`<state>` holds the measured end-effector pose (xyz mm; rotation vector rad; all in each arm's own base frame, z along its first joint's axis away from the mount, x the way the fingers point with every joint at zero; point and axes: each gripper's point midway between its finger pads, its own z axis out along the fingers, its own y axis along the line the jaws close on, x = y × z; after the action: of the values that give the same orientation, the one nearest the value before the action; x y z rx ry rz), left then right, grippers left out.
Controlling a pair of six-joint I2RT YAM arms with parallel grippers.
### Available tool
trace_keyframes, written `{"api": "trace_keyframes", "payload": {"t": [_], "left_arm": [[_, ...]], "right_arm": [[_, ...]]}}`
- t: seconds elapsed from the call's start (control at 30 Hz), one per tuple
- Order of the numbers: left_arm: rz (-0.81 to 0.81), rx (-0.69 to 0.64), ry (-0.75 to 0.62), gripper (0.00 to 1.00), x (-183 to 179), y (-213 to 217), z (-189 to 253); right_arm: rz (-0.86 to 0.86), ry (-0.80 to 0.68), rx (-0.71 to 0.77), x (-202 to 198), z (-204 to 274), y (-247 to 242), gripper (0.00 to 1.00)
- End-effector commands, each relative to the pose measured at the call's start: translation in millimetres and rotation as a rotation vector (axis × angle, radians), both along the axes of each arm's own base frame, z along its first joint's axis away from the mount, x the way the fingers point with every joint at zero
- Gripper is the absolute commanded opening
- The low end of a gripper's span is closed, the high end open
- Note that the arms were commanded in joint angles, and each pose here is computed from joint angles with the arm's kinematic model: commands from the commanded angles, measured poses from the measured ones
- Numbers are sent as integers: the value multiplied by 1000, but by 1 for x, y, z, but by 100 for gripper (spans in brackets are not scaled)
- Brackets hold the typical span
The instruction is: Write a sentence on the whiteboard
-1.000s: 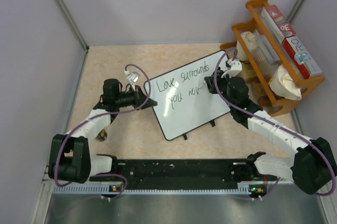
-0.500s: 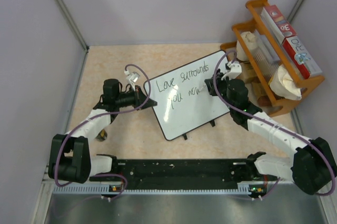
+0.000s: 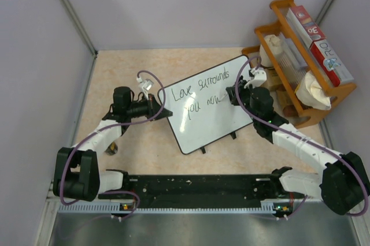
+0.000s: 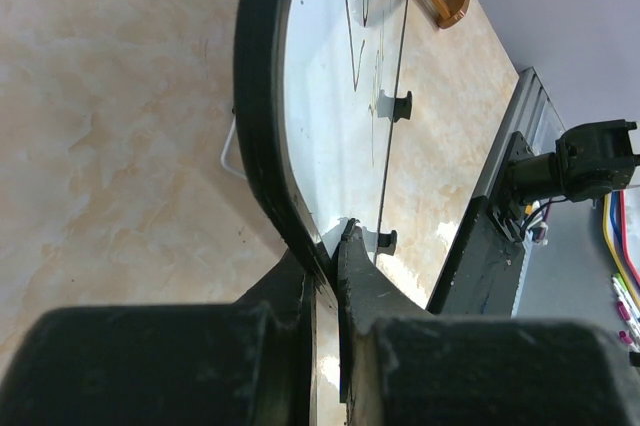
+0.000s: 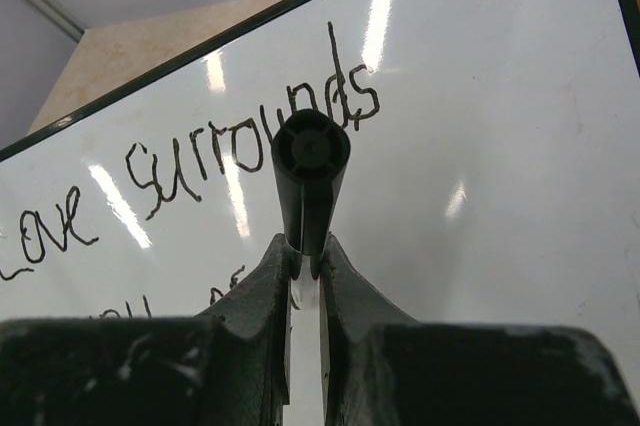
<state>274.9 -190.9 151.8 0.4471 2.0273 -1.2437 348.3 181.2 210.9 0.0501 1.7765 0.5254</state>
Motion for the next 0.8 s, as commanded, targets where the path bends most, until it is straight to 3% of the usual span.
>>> {"api": "trace_keyframes", "payload": {"t": [0.0,0.47,0.77], "left_arm": [[-10,198,-146,0,8,12,-40],[-8,198,-149,0,8,13,-39],[-3,204,-151,0,8,13,-39]], "right_arm": [[-47,-63,18,11,30,-9,0],[-26,-100,53,20,53,1,0],[-6,-144,97,-5,75,-8,0]]}}
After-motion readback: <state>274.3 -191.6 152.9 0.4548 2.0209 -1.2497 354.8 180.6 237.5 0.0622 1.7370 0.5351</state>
